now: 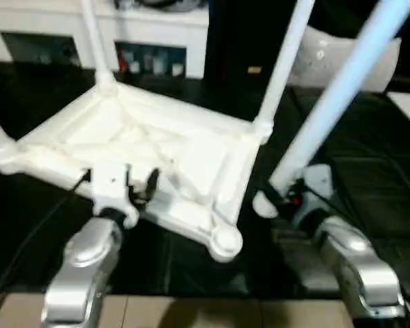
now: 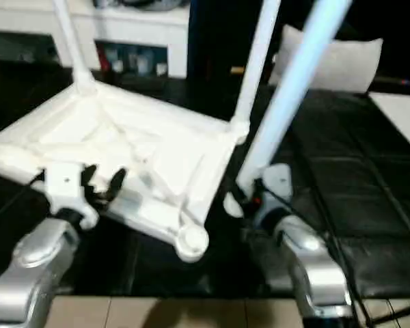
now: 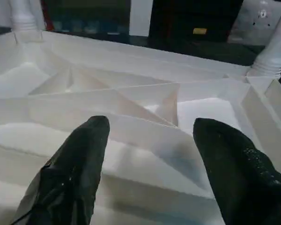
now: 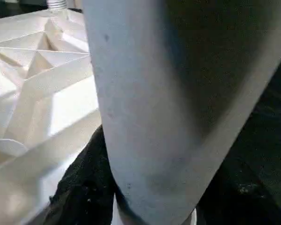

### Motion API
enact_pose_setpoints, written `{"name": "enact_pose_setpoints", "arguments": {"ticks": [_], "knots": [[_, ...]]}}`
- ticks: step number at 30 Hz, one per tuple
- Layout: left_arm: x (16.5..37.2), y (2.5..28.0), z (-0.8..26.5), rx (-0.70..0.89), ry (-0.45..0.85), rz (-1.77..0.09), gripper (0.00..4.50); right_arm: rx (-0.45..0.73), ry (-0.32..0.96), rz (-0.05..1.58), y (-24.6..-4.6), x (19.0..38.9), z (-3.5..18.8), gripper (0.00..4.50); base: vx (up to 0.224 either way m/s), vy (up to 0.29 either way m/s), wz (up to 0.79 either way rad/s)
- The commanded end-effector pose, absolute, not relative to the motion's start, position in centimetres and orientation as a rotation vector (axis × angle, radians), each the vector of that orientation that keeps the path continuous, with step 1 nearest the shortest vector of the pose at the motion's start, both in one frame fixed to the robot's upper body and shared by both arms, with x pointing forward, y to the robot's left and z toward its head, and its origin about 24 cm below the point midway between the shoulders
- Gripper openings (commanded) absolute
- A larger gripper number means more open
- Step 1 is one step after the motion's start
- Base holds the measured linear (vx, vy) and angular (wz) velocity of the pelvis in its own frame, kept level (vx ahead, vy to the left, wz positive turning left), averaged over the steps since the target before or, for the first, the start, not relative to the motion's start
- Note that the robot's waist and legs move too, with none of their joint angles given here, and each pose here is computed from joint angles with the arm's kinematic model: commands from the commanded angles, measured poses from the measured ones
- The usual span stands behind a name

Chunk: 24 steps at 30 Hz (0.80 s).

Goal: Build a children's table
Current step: Move to table

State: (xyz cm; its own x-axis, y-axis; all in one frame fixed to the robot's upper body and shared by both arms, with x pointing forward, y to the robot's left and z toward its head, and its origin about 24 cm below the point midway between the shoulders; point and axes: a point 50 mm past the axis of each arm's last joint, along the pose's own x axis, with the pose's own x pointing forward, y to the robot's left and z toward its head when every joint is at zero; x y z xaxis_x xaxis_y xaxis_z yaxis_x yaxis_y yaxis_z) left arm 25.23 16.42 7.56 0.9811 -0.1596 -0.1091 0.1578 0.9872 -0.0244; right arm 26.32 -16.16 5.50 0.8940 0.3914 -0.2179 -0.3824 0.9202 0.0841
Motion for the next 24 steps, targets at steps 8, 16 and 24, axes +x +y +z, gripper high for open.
{"name": "enact_pose_setpoints", "arguments": {"ticks": [8,16,24], "knots": [[25.2,15.9,7.5,-0.015,0.121,-0.189,3.26,0.017,0.220,0.402,-16.3,26.4,5.8,1.87,0.051,-0.018,-0.01],[26.2,16.4,8.1,0.044,0.071,-0.254,3.26,0.008,0.209,0.393,-16.6,26.9,6.1,1.87,-0.002,-0.044,-0.05],[27.3,15.6,8.2,0.129,0.124,-0.606,3.62,0.040,0.207,0.400,-17.4,27.7,6.4,1.87,-0.067,0.019,0.00]]}}
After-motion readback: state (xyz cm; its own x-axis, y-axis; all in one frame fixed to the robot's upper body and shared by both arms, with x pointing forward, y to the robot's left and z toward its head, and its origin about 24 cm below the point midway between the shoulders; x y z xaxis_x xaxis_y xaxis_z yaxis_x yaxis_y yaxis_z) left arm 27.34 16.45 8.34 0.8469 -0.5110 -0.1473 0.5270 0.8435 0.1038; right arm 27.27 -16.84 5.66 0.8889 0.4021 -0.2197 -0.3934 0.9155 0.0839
